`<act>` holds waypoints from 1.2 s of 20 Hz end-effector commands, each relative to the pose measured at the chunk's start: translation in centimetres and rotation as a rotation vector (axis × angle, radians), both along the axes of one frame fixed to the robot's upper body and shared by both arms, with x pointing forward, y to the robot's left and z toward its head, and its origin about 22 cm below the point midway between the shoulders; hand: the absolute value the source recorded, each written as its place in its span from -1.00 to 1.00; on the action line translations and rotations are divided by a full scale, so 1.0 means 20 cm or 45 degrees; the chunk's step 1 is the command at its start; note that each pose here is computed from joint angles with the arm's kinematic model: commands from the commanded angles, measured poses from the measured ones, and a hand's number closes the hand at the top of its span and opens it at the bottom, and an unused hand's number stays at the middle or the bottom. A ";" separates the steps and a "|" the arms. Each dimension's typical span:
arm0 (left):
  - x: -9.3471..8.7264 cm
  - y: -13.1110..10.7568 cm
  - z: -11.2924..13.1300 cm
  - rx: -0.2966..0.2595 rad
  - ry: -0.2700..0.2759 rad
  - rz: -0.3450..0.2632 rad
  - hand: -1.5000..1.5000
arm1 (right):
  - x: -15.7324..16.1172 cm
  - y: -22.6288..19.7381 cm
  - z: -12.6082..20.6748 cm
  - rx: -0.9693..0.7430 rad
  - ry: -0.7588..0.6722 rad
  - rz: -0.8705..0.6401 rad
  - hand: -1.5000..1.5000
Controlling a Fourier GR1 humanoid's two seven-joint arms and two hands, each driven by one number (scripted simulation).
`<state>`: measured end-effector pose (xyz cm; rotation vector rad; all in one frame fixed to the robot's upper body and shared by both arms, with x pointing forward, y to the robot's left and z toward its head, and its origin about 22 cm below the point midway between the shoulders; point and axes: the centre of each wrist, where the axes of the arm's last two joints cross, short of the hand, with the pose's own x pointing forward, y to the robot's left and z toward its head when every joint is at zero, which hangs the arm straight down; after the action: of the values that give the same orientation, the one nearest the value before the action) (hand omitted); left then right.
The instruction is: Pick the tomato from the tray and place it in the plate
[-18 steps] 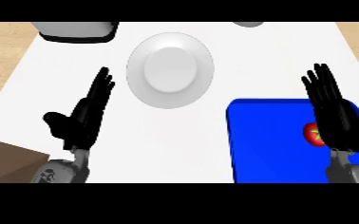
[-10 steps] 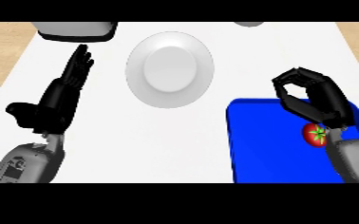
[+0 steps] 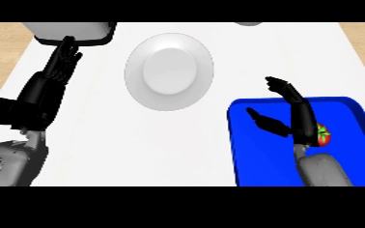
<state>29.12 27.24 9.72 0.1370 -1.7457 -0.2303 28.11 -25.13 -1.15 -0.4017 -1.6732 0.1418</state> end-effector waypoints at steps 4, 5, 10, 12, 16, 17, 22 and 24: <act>0.08 0.04 0.06 0.016 0.003 0.035 0.00 | -0.06 -0.12 0.19 -0.031 -0.203 -0.082 -1.00; 0.01 0.04 0.05 0.004 0.020 0.016 0.00 | -0.05 -0.10 0.22 -0.110 -0.204 -0.105 -1.00; 0.00 0.08 0.00 0.025 0.002 0.027 0.00 | -0.03 -0.29 0.45 -0.444 0.113 -0.150 -1.00; 0.01 0.05 -0.03 -0.001 0.002 0.009 0.00 | -0.05 -0.35 0.46 -0.560 0.285 -0.147 -1.00; 0.04 -0.01 0.05 0.010 -0.022 -0.002 0.00 | 0.01 -0.38 0.61 -0.737 0.620 -0.122 -1.00; -0.01 0.04 -0.03 0.015 0.009 0.011 0.00 | -0.01 -0.40 0.64 -0.774 0.704 -0.103 -1.00; 0.03 0.10 0.01 0.006 0.009 -0.007 0.00 | 0.02 -0.34 0.70 -0.854 1.026 0.046 -1.00; -0.01 -0.02 -0.03 0.017 -0.003 -0.012 0.00 | 0.00 -0.30 0.79 -0.880 1.084 0.066 -1.00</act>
<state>29.39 28.22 9.81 0.1414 -1.7443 -0.2375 28.15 -31.86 13.19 -0.7063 -0.9001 0.7483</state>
